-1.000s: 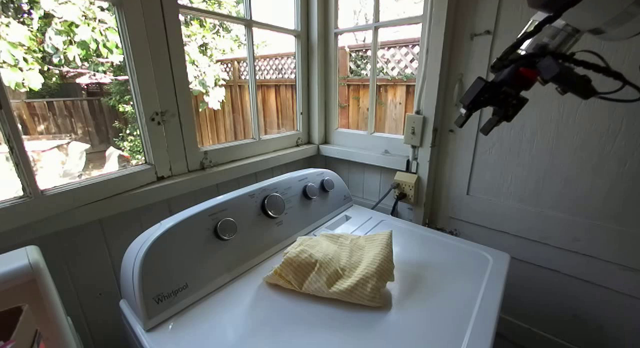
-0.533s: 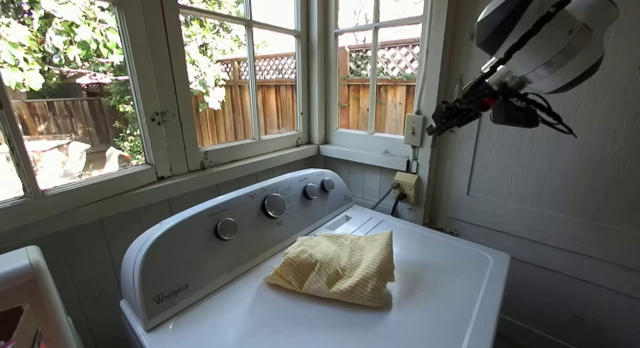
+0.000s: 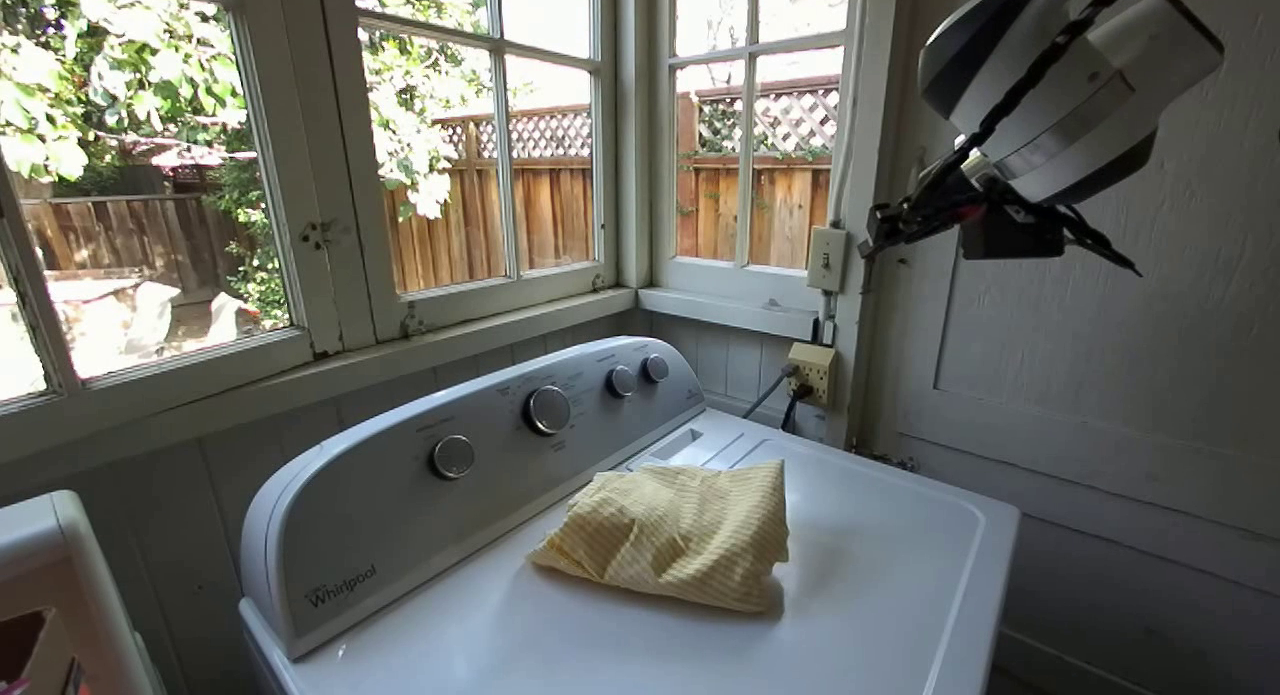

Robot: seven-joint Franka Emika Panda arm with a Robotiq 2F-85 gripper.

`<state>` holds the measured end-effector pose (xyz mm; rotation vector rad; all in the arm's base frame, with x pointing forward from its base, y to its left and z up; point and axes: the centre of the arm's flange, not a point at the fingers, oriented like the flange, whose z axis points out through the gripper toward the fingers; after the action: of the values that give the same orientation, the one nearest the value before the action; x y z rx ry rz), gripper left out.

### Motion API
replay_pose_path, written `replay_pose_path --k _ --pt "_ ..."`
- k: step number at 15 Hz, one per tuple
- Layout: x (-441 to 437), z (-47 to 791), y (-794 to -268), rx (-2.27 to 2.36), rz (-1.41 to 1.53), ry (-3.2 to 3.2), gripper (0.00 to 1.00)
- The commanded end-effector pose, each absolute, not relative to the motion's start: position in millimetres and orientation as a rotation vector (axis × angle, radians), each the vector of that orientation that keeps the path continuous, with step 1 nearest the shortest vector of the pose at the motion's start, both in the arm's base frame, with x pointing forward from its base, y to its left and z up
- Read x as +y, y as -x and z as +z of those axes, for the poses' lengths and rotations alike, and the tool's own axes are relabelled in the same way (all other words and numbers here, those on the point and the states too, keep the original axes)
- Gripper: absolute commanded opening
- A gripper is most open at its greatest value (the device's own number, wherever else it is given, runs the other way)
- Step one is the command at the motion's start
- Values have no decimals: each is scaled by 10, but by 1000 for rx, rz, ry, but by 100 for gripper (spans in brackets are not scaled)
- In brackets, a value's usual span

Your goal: Flip the switch on the wall

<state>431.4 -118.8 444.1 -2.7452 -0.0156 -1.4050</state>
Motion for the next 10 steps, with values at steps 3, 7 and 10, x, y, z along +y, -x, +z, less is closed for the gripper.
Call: replay_pose_path --k 3,7,10 --pt "-1179 4197 -4468 49 -1462 2706 0" --pt "-1079 4076 -4650 93 -1584 2678 0" --pt "-972 3957 -4767 82 -1598 2692 0"
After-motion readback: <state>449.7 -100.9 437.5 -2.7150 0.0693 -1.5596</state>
